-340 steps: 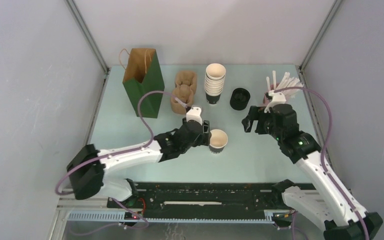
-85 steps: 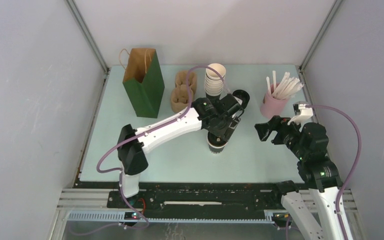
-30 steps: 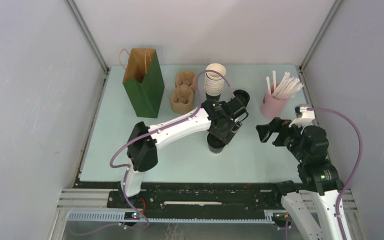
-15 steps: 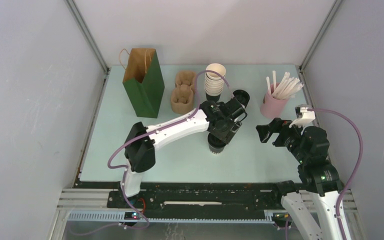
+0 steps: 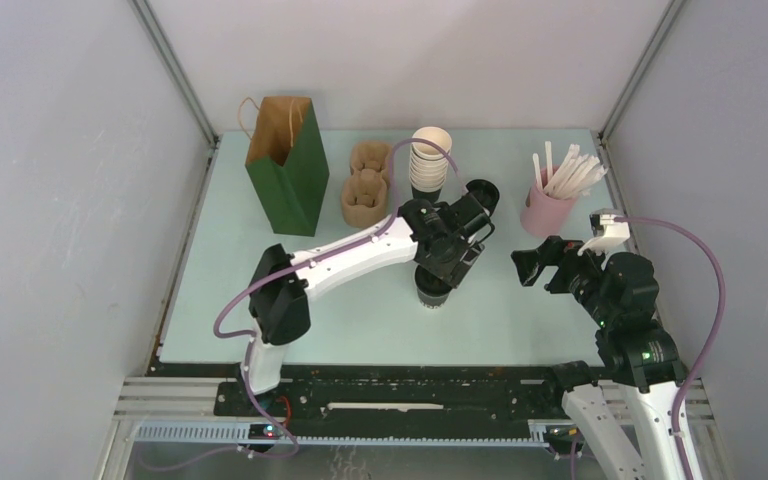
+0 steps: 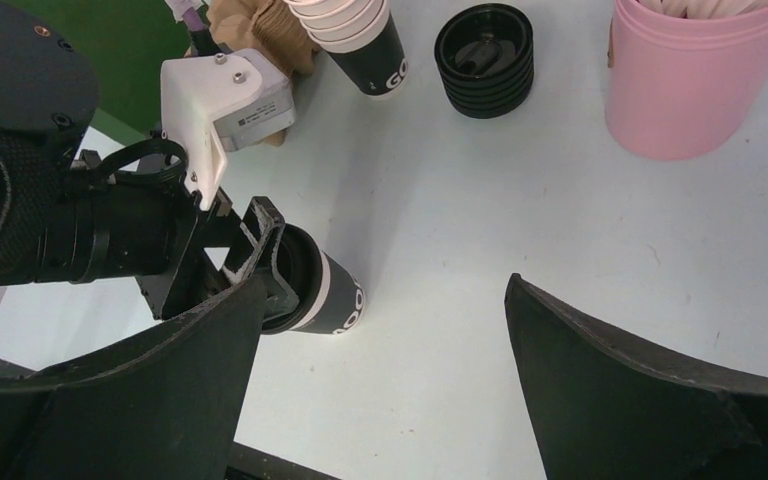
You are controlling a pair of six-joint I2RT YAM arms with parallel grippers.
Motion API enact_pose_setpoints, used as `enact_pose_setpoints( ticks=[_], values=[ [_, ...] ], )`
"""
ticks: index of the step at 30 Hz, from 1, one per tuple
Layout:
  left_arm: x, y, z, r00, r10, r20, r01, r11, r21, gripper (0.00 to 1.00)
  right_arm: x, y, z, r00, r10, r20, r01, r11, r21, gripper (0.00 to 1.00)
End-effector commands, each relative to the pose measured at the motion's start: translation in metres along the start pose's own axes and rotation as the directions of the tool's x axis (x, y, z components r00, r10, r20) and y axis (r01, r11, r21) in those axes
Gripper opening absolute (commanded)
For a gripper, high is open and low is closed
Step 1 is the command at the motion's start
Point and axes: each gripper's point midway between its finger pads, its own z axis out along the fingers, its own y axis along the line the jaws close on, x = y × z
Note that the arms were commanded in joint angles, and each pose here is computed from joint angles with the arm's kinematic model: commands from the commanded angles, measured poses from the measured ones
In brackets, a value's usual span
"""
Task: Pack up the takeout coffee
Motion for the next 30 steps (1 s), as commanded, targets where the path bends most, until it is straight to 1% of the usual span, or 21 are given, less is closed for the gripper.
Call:
enact_pose_setpoints(
  ticks=[1,7,10,14,17,20,21,25,27,29,30],
  values=[
    [-0.021,-0.001,-0.033,0.996,-0.022,0.088,0.020,1.000,0.023,0.78,-0.003,0.002,0.003,1.000,-0.022,0.010,0.022,1.000,-0.018,1.00],
    [-0.017,-0.006,-0.031,0.998,-0.013,0.067,0.010,0.999,0.049,0.85,-0.002,0.003,0.004,1.000,-0.023,0.004,0.023,1.000,-0.020,1.00],
    [-0.014,-0.005,-0.029,0.998,-0.010,0.060,0.007,0.999,0.046,0.85,-0.002,0.003,0.004,1.000,-0.023,0.004,0.023,1.000,-0.021,1.00],
    [-0.018,0.004,-0.036,0.996,-0.015,0.084,0.015,1.000,0.007,0.86,-0.002,0.003,0.004,1.000,-0.022,0.004,0.022,1.000,-0.021,1.00],
    [-0.023,0.008,-0.054,0.991,-0.031,0.128,0.030,0.999,0.012,0.88,-0.001,0.003,0.004,1.000,-0.021,0.000,0.021,1.000,-0.022,1.00],
    [-0.027,0.012,-0.084,0.981,-0.054,0.189,0.048,0.998,0.035,0.90,-0.001,0.003,0.005,1.000,-0.019,-0.002,0.019,1.000,-0.021,1.00],
    [-0.029,0.015,-0.099,0.972,-0.069,0.223,0.059,0.997,0.050,0.91,-0.001,0.003,0.005,1.000,-0.018,-0.002,0.018,1.000,-0.023,1.00],
    [-0.025,0.022,-0.140,0.943,-0.118,0.310,0.087,0.990,0.110,0.92,0.000,0.004,0.007,1.000,-0.014,-0.012,0.014,0.999,-0.030,1.00],
    [-0.017,0.028,-0.158,0.923,-0.167,0.347,0.120,0.981,0.153,0.93,0.002,0.008,0.010,1.000,-0.010,-0.026,0.008,0.999,-0.052,1.00],
    [-0.007,0.036,-0.163,0.896,-0.253,0.365,0.171,0.955,0.241,0.92,0.007,0.017,0.014,0.998,0.003,-0.066,-0.010,0.995,-0.102,1.00],
    [-0.006,0.036,-0.162,0.872,-0.308,0.380,0.196,0.932,0.306,0.90,0.011,0.023,0.016,0.996,0.013,-0.093,-0.026,0.990,-0.137,1.00]
  ],
)
